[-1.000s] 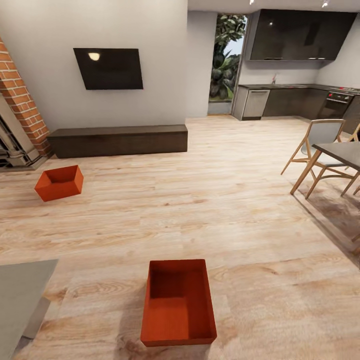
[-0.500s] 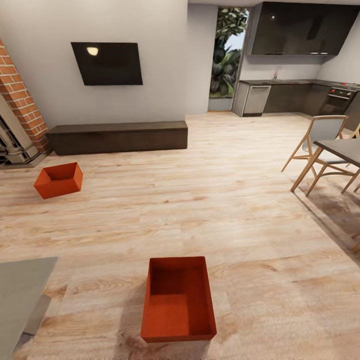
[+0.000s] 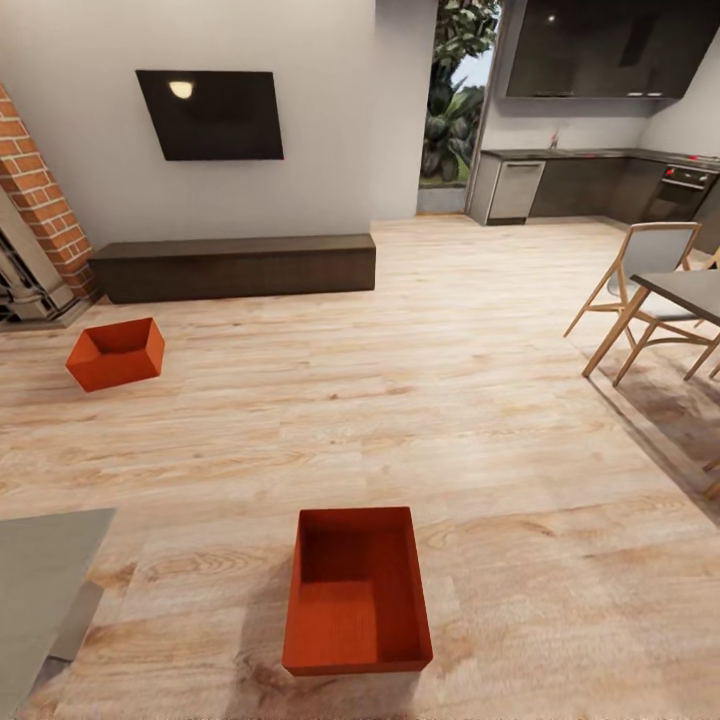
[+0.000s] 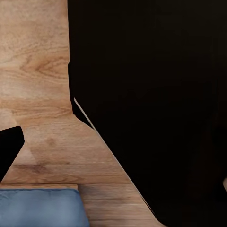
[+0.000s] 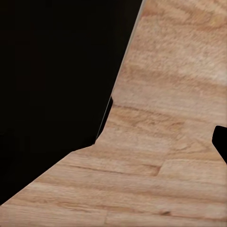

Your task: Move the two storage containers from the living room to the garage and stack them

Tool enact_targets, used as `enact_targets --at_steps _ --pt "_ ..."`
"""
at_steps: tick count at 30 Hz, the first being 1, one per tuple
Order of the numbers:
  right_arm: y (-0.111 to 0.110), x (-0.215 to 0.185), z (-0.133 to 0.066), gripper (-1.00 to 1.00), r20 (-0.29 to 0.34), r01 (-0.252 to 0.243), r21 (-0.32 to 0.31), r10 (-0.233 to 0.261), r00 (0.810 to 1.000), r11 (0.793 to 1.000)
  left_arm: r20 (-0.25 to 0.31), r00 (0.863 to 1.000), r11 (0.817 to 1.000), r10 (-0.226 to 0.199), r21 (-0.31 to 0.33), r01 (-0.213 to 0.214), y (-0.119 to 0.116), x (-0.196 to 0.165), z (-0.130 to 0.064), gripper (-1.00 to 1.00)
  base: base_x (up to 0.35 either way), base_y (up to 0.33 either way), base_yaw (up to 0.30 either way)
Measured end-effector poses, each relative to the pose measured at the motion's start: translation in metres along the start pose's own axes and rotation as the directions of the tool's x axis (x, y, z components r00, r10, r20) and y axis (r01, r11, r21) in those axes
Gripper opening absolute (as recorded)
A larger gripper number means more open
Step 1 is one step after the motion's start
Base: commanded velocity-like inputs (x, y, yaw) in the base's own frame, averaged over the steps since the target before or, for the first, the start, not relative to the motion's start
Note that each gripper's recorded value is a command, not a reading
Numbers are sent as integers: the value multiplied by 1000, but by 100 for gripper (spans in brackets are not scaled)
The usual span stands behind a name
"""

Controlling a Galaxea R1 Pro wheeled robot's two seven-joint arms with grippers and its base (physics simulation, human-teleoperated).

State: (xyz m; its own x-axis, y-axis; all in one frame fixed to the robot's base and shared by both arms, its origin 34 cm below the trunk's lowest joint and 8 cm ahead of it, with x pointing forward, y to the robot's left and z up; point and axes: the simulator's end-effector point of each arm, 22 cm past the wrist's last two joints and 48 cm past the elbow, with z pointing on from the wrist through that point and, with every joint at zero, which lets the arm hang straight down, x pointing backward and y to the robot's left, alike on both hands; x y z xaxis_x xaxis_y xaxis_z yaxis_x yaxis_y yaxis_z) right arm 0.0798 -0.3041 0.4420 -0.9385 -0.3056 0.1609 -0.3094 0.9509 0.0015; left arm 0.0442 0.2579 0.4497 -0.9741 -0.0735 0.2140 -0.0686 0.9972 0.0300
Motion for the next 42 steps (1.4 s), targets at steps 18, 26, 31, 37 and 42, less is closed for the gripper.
enact_targets --at_steps 18,26,31,37,42 --pt "0 2 0 100 -3 -1 -1 1 1000 1000 -5 1000 1000 0 0 0 0 2 0 100 0 0 66" --pt "1 4 0 100 -10 -1 -4 1 1000 1000 -10 1000 1000 0 -1 0 0 4 0 100 0 0 0" --pt "2 7 0 100 -17 0 -6 0 1000 1000 -17 1000 1000 0 -1 0 0 7 0 100 0 0 0" --pt "3 10 0 100 -27 0 -8 0 1000 1000 -27 1000 1000 0 -2 0 1 10 0 100 0 0 0" --pt "3 13 0 100 -34 0 -11 -1 999 1000 -35 999 1000 0 -3 -1 1 13 -1 100 0 0 0"
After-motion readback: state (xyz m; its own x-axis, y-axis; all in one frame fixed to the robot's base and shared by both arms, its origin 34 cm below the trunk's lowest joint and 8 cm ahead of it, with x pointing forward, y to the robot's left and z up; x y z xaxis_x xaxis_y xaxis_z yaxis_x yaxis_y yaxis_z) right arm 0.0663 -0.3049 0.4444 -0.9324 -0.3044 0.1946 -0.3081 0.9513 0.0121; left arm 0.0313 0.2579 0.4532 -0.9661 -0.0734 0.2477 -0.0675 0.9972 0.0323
